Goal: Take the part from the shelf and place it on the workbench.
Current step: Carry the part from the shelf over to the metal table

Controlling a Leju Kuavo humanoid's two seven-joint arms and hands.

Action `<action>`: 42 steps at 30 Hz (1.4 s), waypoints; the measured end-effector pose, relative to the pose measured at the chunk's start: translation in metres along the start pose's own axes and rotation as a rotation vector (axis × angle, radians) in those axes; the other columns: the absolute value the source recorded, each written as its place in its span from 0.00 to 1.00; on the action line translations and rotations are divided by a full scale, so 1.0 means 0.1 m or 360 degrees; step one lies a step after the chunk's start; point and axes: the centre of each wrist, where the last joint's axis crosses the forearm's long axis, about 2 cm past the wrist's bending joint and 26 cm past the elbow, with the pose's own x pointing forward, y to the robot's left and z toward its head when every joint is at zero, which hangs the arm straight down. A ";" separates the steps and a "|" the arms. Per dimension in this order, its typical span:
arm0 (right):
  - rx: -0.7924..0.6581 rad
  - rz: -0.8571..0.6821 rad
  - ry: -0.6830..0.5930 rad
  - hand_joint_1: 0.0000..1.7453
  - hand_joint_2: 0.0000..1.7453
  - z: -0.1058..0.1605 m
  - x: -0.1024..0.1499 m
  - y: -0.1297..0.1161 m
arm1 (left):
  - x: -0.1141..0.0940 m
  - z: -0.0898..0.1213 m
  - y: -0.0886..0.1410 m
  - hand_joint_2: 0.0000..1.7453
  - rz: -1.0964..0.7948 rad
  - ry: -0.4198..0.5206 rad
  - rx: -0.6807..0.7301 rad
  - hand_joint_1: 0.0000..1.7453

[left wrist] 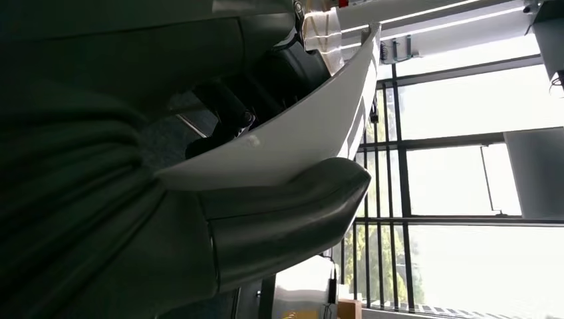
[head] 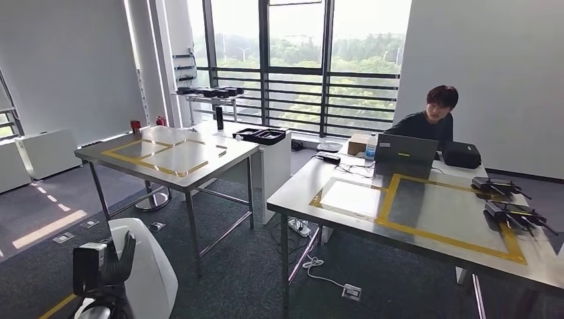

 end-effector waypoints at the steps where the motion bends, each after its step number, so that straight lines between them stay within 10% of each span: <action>1: 0.0001 0.0002 0.0005 0.00 0.00 0.00 -0.01 0.00 | 0.00 0.00 0.00 1.00 -0.0003 0.0000 0.0000 1.00; 42: 0.0021 0.0053 0.0001 0.00 0.00 -0.02 0.10 0.07 | -0.11 0.17 0.25 1.00 -0.0066 0.0092 0.0052 1.00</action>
